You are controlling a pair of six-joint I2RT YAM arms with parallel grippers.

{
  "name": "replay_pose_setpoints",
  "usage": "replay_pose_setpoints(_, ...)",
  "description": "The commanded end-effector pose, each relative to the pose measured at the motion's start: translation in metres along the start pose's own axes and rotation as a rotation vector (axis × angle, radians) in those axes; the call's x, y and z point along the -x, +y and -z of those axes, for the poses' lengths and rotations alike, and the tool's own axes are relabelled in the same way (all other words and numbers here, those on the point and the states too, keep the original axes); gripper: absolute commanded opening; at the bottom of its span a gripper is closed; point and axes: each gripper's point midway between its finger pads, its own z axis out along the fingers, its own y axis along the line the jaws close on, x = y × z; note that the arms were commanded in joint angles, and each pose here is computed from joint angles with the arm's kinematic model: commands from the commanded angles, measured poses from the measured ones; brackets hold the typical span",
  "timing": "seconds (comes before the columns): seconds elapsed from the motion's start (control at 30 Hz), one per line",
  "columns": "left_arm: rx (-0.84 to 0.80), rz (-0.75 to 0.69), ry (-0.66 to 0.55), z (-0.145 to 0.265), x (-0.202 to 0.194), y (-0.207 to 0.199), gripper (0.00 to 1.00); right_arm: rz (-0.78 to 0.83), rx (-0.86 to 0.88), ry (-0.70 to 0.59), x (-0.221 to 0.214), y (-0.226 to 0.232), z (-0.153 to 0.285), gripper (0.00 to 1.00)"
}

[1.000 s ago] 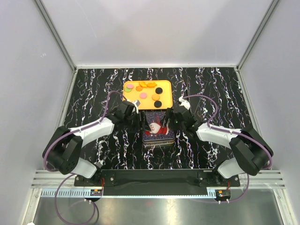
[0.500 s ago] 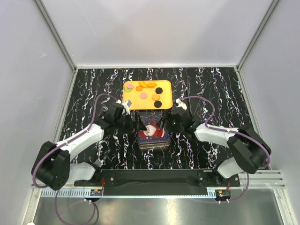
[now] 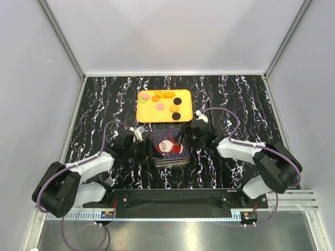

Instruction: Pack the cookies

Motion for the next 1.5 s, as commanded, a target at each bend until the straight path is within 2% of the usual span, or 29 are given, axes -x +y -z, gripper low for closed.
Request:
replay_pose_setpoints(0.0,-0.13,-0.011,-0.017,-0.01,0.01,-0.021,0.79,0.046,-0.118,0.141,-0.045,-0.038,0.001,0.82)
replay_pose_setpoints(0.03,-0.128,-0.004,-0.009,-0.012,0.008,-0.019,0.71,0.047,-0.116,0.144,-0.046,-0.038,0.001,0.82)
replay_pose_setpoints(0.43,-0.041,0.07,0.04,-0.033,-0.006,0.017,0.26,0.046,-0.129,0.172,-0.056,-0.045,-0.003,0.81)
replay_pose_setpoints(0.47,-0.03,0.073,0.043,-0.034,-0.007,0.02,0.22,0.046,-0.128,0.173,-0.056,-0.045,-0.003,0.81)
replay_pose_setpoints(0.5,-0.018,0.078,0.049,-0.035,-0.008,0.023,0.13,0.043,-0.128,0.174,-0.056,-0.045,-0.003,0.81)
replay_pose_setpoints(0.6,0.039,0.08,0.06,-0.037,-0.01,0.034,0.0,0.043,-0.127,0.179,-0.057,-0.045,-0.003,0.81)
replay_pose_setpoints(0.73,0.164,0.067,0.068,-0.035,-0.012,0.053,0.0,0.041,-0.131,0.182,-0.058,-0.046,-0.004,0.8)
replay_pose_setpoints(0.97,0.373,-0.081,0.04,-0.026,-0.005,0.061,0.0,0.04,-0.151,0.169,-0.055,-0.049,-0.003,0.8)
replay_pose_setpoints(1.17,0.413,-0.106,0.013,-0.024,-0.002,0.066,0.0,0.041,-0.155,0.16,-0.055,-0.051,-0.002,0.8)
replay_pose_setpoints(1.47,0.317,-0.158,0.016,-0.023,-0.001,0.04,0.0,0.006,-0.116,0.167,-0.059,-0.045,-0.002,0.79)
